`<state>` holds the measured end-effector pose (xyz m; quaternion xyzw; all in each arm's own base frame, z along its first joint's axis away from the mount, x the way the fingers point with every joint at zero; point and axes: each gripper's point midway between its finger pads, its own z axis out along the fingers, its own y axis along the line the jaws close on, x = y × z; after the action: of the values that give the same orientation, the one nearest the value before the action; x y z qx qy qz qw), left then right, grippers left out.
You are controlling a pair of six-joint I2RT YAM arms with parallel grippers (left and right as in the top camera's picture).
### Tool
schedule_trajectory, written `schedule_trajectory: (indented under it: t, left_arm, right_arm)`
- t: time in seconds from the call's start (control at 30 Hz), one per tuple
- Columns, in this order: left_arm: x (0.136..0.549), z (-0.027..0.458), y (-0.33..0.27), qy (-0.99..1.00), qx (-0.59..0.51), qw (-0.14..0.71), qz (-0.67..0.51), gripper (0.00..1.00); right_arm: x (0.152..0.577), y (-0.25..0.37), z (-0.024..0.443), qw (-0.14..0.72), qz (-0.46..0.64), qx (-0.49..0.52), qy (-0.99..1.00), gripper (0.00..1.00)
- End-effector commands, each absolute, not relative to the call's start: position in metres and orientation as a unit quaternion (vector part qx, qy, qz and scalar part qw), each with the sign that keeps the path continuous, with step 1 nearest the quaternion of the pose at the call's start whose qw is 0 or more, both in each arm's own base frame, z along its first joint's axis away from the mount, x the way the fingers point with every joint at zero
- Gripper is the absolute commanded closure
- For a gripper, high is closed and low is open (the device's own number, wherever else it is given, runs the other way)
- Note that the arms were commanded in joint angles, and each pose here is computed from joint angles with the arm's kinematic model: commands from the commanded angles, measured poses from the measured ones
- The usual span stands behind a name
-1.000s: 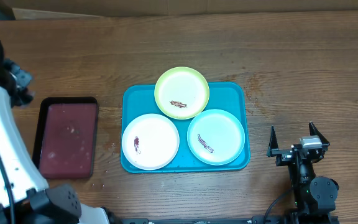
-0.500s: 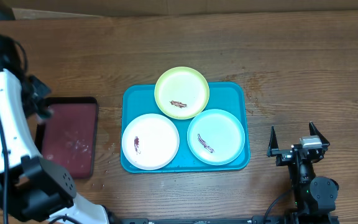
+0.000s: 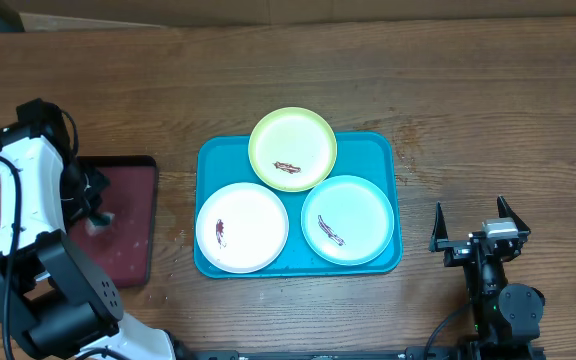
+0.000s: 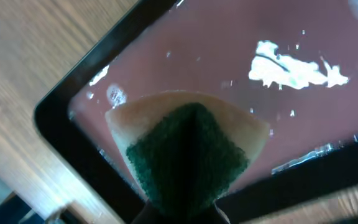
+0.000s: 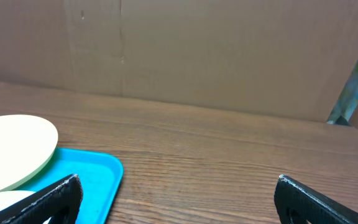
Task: Clean dirty plates on tray and stack at the side
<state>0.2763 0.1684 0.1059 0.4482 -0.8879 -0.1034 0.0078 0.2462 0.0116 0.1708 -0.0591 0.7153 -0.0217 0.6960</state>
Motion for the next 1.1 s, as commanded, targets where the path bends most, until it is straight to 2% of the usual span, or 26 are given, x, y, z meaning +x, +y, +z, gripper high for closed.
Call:
schedule_trajectory:
  t: [0.0, 0.2, 0.27, 0.37, 0.57, 0.77, 0.93, 1.07]
  left_arm:
    - [0.298, 0.183, 0.174, -0.879, 0.457, -0.099, -0.098, 0.96]
    - [0.297, 0.301, 0.137, -0.877, 0.403, -0.253, -0.058, 0.96]
    - [0.29, 0.315, 0.117, -0.881, 0.385, -0.272, -0.032, 0.96]
    - [0.281, 0.316, 0.081, -0.903, 0.346, -0.254, 0.023, 0.96]
    - [0.271, 0.28, 0.008, -0.956, 0.225, -0.162, 0.09, 0.95]
    - [0.264, 0.201, -0.058, -0.981, 0.129, -0.075, 0.122, 0.96]
    - [0.261, 0.133, -0.094, -0.986, 0.104, -0.05, 0.123, 0.95]
    - [0.266, 0.093, -0.1, -0.987, 0.112, -0.058, 0.096, 0.96]
  right_arm:
    - [0.246, 0.01, 0.17, 0.698, -0.024, -0.057, 0.713, 0.0]
    - [0.246, 0.01, 0.17, 0.698, -0.024, -0.057, 0.713, 0.0]
    - [0.246, 0.01, 0.17, 0.698, -0.024, -0.057, 0.713, 0.0]
    - [0.246, 0.01, 0.17, 0.698, -0.024, -0.057, 0.713, 0.0]
    - [0.246, 0.01, 0.17, 0.698, -0.024, -0.057, 0.713, 0.0]
    - [0.246, 0.01, 0.17, 0.698, -0.024, -0.057, 0.713, 0.0]
    - [0.246, 0.01, 0.17, 0.698, -0.024, -0.057, 0.713, 0.0]
    - [0.246, 0.01, 0.17, 0.698, -0.024, -0.057, 0.713, 0.0]
